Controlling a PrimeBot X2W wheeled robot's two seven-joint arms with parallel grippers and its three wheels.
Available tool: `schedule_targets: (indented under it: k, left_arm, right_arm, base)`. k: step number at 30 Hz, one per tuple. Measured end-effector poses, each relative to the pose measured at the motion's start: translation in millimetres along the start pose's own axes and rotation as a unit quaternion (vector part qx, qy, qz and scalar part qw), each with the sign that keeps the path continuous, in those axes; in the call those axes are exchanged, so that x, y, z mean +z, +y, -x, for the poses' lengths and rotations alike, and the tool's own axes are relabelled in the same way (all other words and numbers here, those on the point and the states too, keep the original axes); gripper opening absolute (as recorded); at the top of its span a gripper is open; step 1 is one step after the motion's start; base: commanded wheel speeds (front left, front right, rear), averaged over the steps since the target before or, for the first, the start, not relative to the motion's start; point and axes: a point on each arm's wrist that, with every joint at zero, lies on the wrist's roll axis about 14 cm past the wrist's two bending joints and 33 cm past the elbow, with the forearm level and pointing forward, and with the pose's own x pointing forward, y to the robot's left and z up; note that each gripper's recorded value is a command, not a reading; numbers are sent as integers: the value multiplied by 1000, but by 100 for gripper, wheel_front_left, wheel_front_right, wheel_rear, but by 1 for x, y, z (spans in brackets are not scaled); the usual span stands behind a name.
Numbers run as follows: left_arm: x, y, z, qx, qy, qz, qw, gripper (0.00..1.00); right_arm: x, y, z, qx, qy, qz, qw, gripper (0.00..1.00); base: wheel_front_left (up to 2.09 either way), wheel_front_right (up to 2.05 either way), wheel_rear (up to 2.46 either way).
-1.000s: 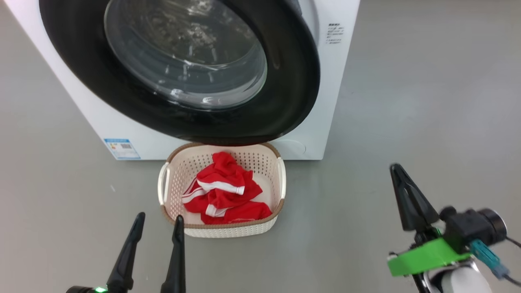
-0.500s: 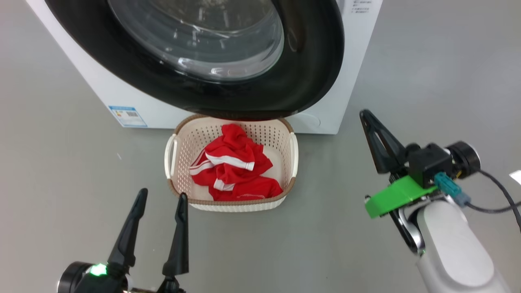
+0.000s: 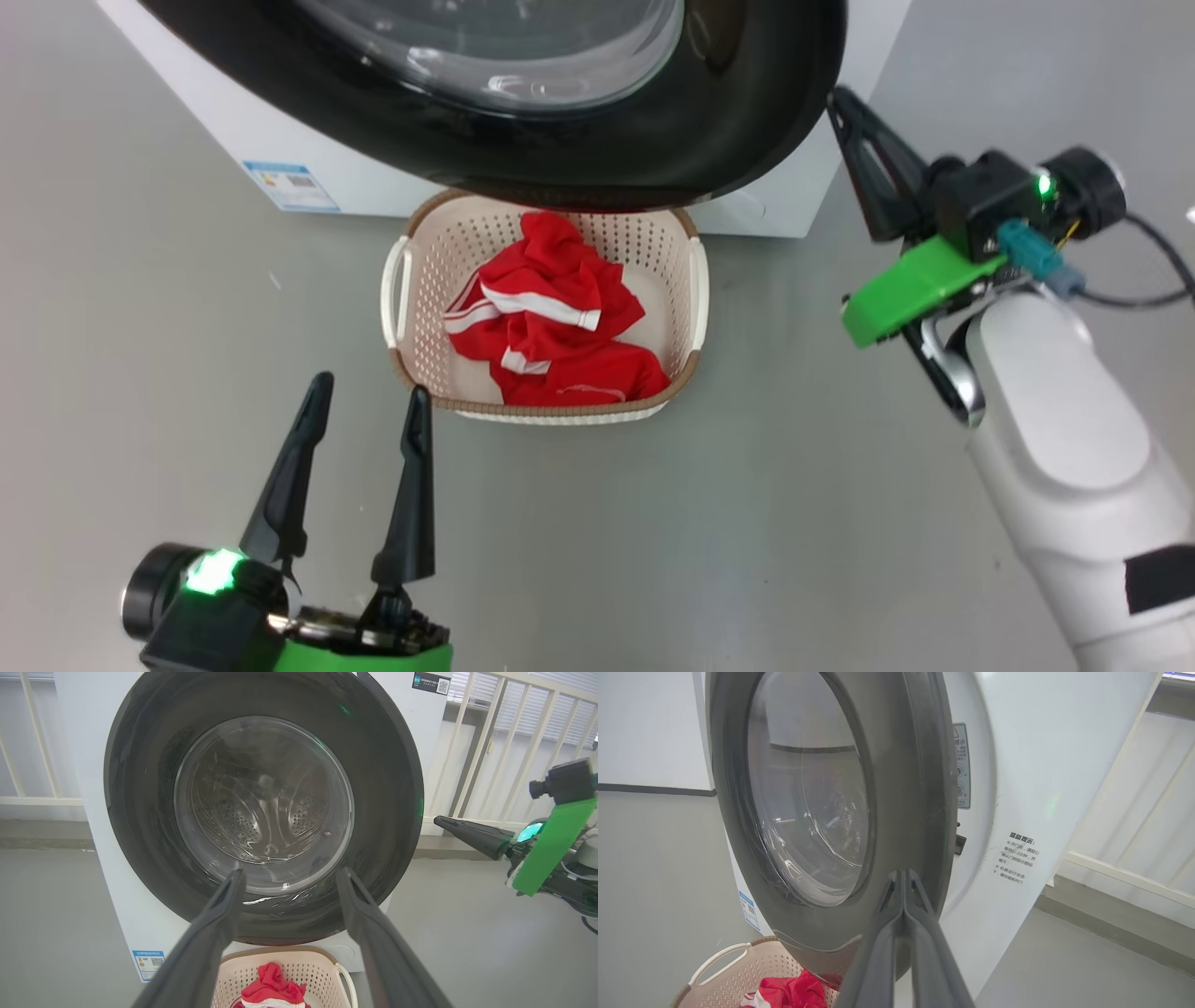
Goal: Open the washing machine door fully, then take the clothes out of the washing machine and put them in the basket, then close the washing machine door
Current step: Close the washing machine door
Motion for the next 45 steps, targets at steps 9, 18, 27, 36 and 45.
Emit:
schedule_targets:
  k: [9, 18, 27, 36, 45]
  left_arm:
    - [-11, 9, -12, 9, 7, -11, 1000, 100]
    - [-21, 16, -15, 18, 20, -17, 999, 100]
    - [-30, 13, -23, 12, 26, -17, 999, 100]
    - [-38, 14, -25, 10, 36, -17, 999, 100]
    - [-37, 14, -28, 9, 33, -16, 999, 100]
  right_arm:
    - [-8, 2, -48, 32, 4, 17, 999, 0]
    - [-13, -1, -72, 38, 3, 19, 999, 0]
    - [-13, -16, -91, 27, 4, 35, 999, 0]
    - [-11, -28, -106, 15, 2, 38, 999, 0]
    - [-10, -25, -108, 20, 2, 45, 999, 0]
  base:
    - [0, 0, 0]
    - [0, 0, 0]
    - [0, 0, 0]
    - [0, 0, 0]
    - [0, 0, 0]
